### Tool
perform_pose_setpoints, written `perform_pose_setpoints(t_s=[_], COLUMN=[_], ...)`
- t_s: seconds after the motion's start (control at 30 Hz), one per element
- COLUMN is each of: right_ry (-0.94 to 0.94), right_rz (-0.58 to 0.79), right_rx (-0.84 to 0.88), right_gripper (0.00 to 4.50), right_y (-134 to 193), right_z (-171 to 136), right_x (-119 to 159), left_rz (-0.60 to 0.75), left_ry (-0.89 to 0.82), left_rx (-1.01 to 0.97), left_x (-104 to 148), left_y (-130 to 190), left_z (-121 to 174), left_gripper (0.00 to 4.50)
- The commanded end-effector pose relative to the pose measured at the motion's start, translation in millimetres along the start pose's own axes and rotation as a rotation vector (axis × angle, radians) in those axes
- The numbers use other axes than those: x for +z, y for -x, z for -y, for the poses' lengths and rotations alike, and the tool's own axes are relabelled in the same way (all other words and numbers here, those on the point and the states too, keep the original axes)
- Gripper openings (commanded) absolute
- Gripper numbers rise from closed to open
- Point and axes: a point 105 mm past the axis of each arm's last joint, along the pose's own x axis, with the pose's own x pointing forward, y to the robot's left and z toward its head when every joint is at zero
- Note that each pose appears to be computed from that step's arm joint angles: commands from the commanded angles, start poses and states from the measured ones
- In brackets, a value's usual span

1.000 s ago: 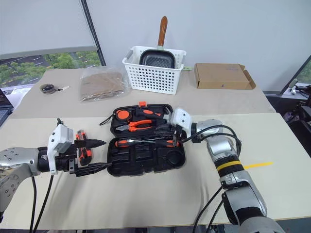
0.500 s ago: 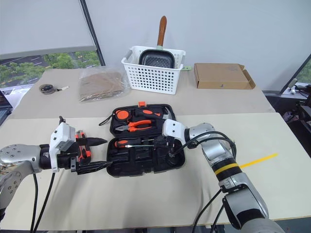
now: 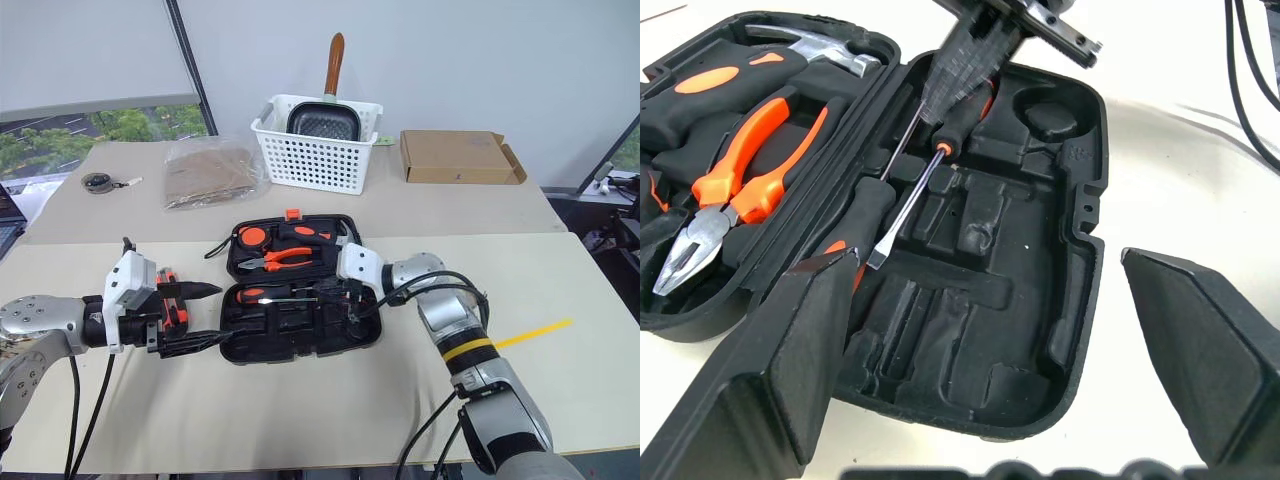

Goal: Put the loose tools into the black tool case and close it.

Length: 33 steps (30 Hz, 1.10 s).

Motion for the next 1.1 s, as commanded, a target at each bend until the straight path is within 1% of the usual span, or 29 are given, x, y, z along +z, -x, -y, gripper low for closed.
perform_pose_setpoints(t_s=[0.03,0.13,0.27,0.37,0.43,0.5,0.53,0.57,0.63,0.7,0.77,0.8,0.87,0.93,0.97,1.03,1.1], right_ry=[0.012,-0.006,-0.008,-0.026,-0.013,0.006,0.007,0.006,-0.019,-0.039,-0.04,-0.043,-0.045,-0.041,-0.037,-0.03,-0.029], right_rz=[-0.08,-0.172,-0.197,-0.107,-0.011,0.159,0.222,0.255,0.348,0.419,0.45,0.461,0.471,0.469,0.466,0.459,0.46], right_rx=[0.011,0.025,0.041,0.001,-0.03,-0.034,-0.024,-0.012,-0.019,0.005,0.031,0.04,0.051,0.058,0.06,0.059,0.051], right_gripper=[0.08,0.08,0.08,0.08,0.08,0.08,0.08,0.08,0.08,0.6,1.09,1.45,2.19,2.83,3.08,3.9,4.44], right_y=[2,3,1,-4,-4,0,2,4,9,13,16,17,20,21,21,24,28], right_z=[-2,-5,-10,-5,3,8,9,8,16,17,15,15,15,16,16,18,21], right_x=[-10,-24,-26,-11,8,40,52,59,78,91,95,97,97,96,95,93,91], left_rz=[0.005,0.005,0.006,0.01,0.033,0.069,0.069,0.062,0.09,0.118,0.125,0.132,0.089,0.044,0.03,0.001,-0.006], left_ry=[-0.034,-0.032,-0.022,-0.011,0.007,0.031,0.038,0.038,0.055,0.086,0.116,0.14,0.169,0.189,0.199,0.26,0.317], left_rx=[-0.002,0.002,0.012,0.032,0.084,0.226,0.303,0.355,0.564,0.72,0.846,0.893,0.983,1.043,1.063,1.155,1.213], left_x=[7,6,4,1,-1,-6,-10,-13,-18,-23,-31,-35,-49,-61,-66,-83,-96], left_y=[1,1,1,2,6,16,22,26,40,53,67,73,86,94,97,110,118], left_z=[1,1,2,1,-5,-22,-32,-38,-60,-74,-83,-87,-90,-90,-90,-89,-88], left_gripper=[4.5,4.5,4.5,4.5,4.5,4.5,4.5,4.5,4.5,4.5,4.5,4.5,4.5,4.5,4.5,4.5,4.5])
